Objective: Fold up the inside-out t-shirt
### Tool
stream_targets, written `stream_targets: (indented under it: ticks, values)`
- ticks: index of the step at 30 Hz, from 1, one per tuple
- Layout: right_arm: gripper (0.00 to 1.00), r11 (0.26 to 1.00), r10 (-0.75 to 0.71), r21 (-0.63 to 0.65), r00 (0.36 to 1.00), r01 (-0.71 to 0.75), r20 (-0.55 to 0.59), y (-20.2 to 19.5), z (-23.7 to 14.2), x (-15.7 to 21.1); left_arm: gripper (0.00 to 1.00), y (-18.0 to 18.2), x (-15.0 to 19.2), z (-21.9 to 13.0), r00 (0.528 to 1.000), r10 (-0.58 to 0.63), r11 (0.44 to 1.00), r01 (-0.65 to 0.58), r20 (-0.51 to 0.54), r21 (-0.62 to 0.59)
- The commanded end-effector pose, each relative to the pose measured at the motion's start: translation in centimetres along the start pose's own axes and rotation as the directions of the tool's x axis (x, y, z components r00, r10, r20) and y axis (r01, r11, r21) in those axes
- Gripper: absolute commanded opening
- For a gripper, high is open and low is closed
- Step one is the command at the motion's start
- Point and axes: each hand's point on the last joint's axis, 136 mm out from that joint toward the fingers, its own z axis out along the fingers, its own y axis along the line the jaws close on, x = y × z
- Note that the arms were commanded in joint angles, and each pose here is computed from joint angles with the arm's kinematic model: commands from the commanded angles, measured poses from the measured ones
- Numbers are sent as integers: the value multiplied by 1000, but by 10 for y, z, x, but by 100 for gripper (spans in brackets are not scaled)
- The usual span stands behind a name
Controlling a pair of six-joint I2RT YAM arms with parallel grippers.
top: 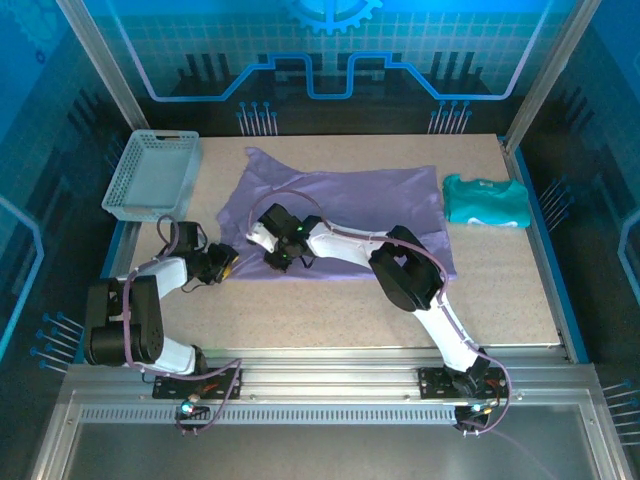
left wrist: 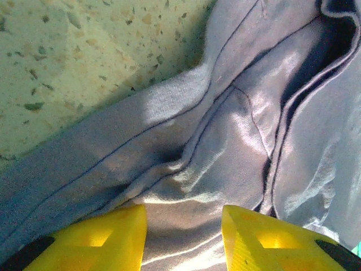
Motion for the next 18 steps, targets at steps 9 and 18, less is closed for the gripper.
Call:
stream_targets:
  ticks: [9, 18]
  values:
    - [0, 963, 270, -21, 957, -269, 109, -53, -34, -17, 41, 21, 11, 6, 999, -7, 999, 6, -34, -45]
    - [11, 703, 705, 77, 707, -707, 57, -167, -26, 27, 43, 21, 10, 4, 1000, -1, 999, -1, -28, -47]
